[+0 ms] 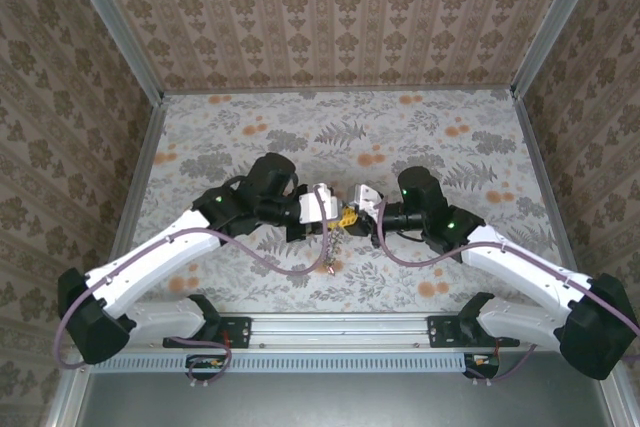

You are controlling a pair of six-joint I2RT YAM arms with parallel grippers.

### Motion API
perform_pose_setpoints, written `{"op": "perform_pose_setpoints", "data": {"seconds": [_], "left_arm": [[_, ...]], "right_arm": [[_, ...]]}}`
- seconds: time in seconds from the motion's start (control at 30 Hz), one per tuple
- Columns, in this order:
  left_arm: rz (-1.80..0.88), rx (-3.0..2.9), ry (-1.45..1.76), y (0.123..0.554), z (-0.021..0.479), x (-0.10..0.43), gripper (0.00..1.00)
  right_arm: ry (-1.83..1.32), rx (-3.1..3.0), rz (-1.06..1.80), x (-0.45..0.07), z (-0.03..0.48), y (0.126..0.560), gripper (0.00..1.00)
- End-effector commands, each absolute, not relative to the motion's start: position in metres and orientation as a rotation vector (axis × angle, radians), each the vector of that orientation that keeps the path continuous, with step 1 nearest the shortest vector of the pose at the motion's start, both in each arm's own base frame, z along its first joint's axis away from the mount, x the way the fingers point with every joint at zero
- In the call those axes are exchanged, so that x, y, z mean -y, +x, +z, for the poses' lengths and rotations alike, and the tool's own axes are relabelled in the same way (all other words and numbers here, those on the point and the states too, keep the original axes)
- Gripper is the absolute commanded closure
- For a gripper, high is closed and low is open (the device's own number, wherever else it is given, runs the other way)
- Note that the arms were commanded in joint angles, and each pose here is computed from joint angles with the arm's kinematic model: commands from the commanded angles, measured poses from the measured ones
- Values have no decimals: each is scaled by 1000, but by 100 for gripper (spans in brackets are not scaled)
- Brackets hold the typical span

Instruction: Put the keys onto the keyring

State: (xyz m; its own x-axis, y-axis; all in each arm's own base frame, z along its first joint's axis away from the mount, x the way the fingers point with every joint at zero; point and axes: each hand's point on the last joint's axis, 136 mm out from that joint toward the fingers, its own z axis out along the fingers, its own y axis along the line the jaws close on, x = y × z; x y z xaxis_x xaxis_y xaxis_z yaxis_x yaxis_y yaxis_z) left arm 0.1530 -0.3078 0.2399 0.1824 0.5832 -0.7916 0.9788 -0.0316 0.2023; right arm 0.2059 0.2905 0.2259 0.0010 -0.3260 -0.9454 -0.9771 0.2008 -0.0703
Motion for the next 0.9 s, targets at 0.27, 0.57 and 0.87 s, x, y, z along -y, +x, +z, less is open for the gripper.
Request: {"op": "perform_pose_setpoints", "data": {"seconds": [0.27,0.57,0.87], "left_arm": [[-732,-1468,1583,153,252,303,81],[-759,-1448,1565,154,254,308,100],[-704,-1495,1637,153,254,298,100]], "right_arm": [[-1047,-1231,951,-288,289,206,100],[-943,-1182,963,-282,298,208,100],[-1375,-1394,816,-287,239,192,79]]}}
